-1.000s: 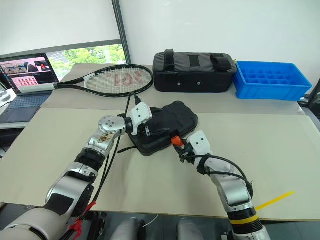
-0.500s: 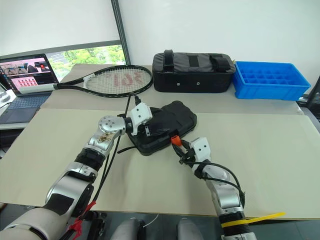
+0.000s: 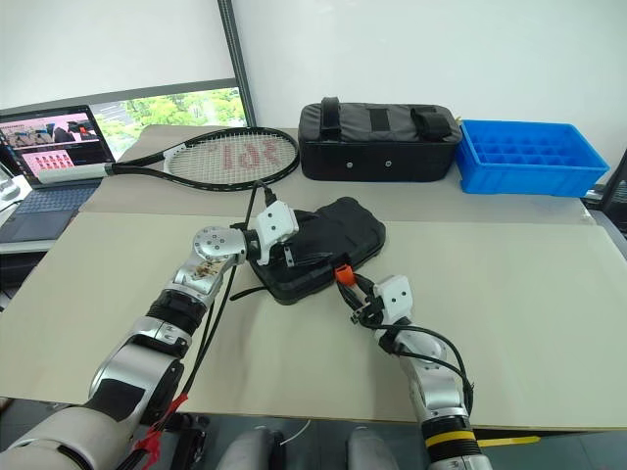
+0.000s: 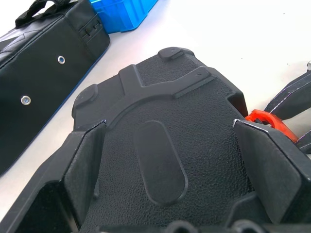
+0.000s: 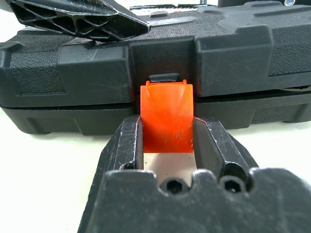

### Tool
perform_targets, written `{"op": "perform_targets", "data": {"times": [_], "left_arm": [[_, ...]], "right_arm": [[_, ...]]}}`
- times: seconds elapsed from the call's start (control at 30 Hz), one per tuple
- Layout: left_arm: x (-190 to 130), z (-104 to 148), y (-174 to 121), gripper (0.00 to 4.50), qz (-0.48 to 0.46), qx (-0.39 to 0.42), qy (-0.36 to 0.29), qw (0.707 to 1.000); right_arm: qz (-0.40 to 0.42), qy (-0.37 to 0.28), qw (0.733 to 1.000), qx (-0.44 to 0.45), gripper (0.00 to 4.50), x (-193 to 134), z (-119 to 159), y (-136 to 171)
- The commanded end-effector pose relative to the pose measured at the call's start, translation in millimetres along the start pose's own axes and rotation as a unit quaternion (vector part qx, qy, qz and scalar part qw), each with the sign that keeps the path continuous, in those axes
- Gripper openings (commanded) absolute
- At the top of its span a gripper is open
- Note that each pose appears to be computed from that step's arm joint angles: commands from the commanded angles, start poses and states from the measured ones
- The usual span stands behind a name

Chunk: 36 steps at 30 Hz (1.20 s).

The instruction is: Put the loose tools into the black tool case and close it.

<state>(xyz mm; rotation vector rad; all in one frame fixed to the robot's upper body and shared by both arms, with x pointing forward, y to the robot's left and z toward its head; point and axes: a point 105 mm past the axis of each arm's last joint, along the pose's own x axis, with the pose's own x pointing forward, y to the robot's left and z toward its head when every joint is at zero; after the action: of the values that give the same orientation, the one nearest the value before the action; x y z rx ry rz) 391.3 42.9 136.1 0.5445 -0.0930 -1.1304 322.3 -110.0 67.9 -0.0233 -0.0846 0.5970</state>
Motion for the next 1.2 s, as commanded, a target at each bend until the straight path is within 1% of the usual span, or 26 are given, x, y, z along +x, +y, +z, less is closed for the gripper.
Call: {"op": "perform_targets", "data": {"times": [0.03, 0.27, 1.2], "left_arm": [[0.9, -31.5, -24.9, 4.5, -0.05, -0.015, 0.058, 0.997], [0.9, -32.9, -27.4, 4.5, -0.053, -0.016, 0.059, 0.997], [1.4, -37.8, -32.7, 4.5, -0.056, -0.023, 0.063, 0.996]], "right_arm": [[-0.028, -0.112, 0.993, -0.029, 1.17, 3.9, 51.5, -18.2], [-0.025, -0.127, 0.991, -0.027, 1.17, 5.3, 53.2, -16.2], [-0.019, -0.148, 0.989, -0.017, 1.17, 10.6, 59.0, -10.7]]}}
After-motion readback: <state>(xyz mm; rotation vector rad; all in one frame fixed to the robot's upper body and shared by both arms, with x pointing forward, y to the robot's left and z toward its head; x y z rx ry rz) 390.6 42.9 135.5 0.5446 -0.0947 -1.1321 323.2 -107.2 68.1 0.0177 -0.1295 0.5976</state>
